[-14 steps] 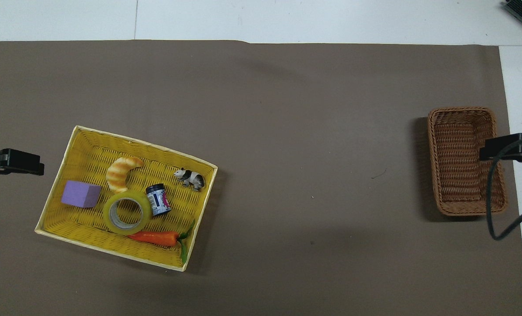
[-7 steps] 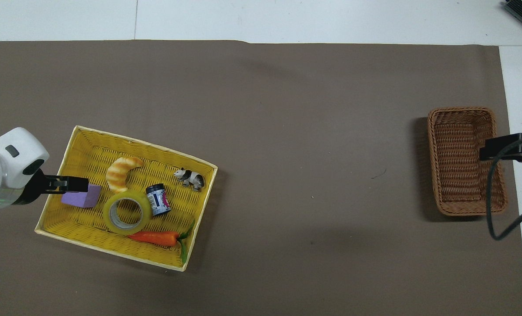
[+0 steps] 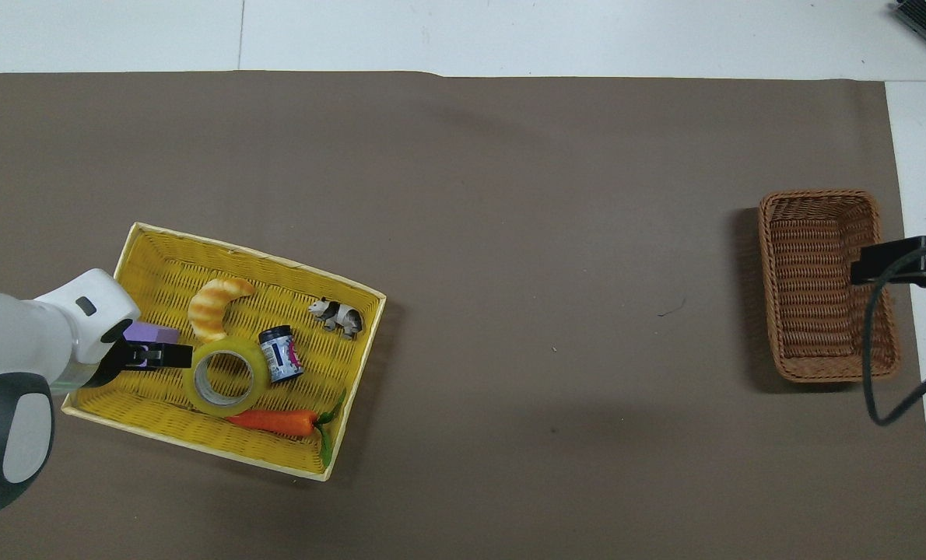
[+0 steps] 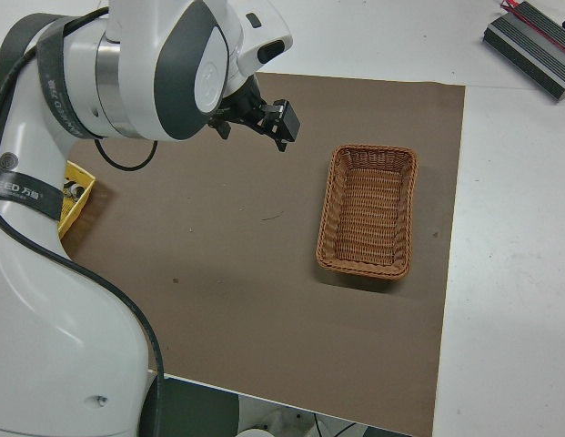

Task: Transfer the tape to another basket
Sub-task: 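Reach the left gripper into the yellow tray toward the tape roll, then grasp the clear tape roll by its rim with the left gripper, then lift the tape with the left gripper while the right gripper reaches toward it, then grasp the tape rim with the right gripper and open the left gripper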

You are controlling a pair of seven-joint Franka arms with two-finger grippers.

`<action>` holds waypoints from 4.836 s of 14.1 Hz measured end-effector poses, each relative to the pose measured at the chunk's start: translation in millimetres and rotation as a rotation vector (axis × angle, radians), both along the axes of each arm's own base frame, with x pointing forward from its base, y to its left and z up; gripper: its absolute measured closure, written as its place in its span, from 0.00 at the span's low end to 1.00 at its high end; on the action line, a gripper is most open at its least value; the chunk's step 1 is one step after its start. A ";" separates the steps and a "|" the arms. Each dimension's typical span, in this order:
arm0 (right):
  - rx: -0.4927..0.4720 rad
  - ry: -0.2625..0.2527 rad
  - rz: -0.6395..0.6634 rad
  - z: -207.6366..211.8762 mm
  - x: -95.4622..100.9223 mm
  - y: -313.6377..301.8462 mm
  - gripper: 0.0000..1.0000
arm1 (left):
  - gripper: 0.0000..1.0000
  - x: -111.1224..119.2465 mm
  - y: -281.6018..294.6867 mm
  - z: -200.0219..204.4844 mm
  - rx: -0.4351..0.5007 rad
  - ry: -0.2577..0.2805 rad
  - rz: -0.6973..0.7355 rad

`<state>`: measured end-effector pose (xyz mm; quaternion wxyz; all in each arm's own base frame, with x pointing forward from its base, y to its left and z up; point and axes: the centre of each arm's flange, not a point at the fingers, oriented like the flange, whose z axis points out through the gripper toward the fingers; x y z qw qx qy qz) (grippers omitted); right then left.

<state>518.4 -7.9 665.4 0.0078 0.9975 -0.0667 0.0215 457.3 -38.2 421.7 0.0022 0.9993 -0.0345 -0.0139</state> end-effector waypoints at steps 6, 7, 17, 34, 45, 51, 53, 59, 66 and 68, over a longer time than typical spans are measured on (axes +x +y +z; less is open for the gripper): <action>0.000 0.000 0.000 0.0 0.0 0.0 0.00 | 0.00 -20.9 2.9 -53.8 0.005 0.027 0.056; 0.000 0.000 0.000 0.0 0.0 0.0 0.00 | 0.00 -22.0 3.2 -62.0 0.005 0.029 0.058; 0.000 0.000 0.000 0.1 0.0 0.0 0.00 | 0.77 -14.1 -6.2 -94.2 0.002 0.021 0.046; 0.000 0.001 0.001 0.0 -0.1 0.2 0.00 | 0.77 38.5 -22.8 140.7 -0.001 0.163 0.018; 0.211 0.027 0.328 -0.6 -9.1 77.7 0.00 | 0.77 1.3 -206.0 150.8 -0.191 0.117 -0.031; 0.428 0.059 0.391 -13.3 -16.4 130.4 0.00 | 0.77 -18.9 -295.2 168.9 -0.381 0.013 0.103; 0.506 0.074 0.385 -22.4 -16.4 138.2 0.00 | 0.77 -23.9 -318.6 165.9 -0.426 0.002 0.119; 0.655 0.093 0.368 -55.3 -15.8 166.1 0.00 | 0.77 -37.9 -380.5 157.4 -0.513 0.028 0.325; 0.670 0.058 0.457 -67.7 -16.6 146.9 0.21 | 0.77 -39.6 -409.8 183.8 -0.560 0.053 0.406; 0.672 0.053 0.459 -65.0 -17.9 146.7 0.42 | 0.77 -39.7 -412.9 182.0 -0.559 0.057 0.405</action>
